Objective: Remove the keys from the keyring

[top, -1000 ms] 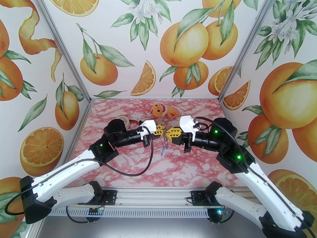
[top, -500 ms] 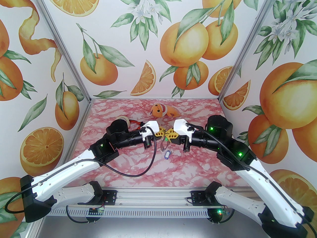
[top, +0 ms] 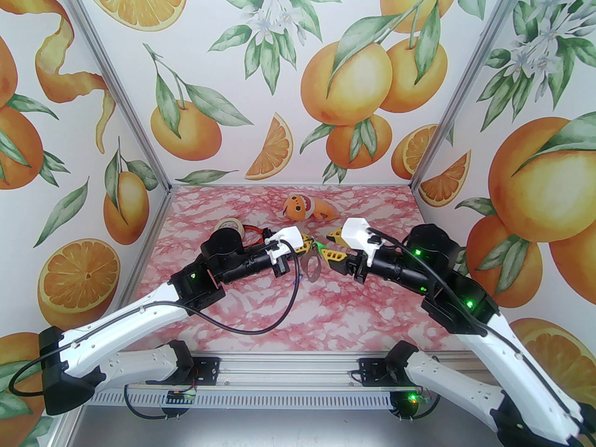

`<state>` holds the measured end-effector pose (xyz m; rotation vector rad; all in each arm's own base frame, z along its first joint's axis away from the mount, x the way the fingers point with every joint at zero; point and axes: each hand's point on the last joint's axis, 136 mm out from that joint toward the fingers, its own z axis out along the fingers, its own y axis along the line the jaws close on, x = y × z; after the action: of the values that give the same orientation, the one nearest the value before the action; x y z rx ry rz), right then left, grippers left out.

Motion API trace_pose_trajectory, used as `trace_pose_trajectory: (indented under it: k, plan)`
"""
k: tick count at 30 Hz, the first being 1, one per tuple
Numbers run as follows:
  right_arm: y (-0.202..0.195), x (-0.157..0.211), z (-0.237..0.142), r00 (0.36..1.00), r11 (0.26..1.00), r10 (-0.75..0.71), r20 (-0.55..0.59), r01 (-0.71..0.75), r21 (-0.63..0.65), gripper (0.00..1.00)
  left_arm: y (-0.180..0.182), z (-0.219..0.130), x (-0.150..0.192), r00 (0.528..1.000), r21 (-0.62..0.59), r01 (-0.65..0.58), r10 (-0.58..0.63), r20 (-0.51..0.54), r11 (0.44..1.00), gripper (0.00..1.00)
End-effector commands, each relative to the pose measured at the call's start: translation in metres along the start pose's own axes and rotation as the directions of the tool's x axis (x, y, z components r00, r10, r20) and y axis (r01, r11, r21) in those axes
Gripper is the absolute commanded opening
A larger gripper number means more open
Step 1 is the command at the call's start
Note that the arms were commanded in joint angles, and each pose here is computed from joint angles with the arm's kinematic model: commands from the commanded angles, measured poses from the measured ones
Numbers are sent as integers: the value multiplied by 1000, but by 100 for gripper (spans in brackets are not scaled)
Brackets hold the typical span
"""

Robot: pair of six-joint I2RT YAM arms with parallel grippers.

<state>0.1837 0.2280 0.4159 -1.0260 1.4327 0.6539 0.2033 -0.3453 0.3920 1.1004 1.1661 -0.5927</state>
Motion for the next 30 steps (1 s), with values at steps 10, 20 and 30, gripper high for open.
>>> trace_pose_trajectory:
  k: [10,20,30]
  plan:
    - [-5,6,14,990,990,140,5,-140,8,45,18,3,-15,998,-116,-66,68,16,991,0]
    - [-11,19,28,977,977,211,-31,-211,21,35,14,8,-12,993,-137,-117,118,-4,984,0]
    - [-14,31,37,976,978,209,-61,-208,27,11,15,7,-15,992,-144,-127,129,3,981,0]
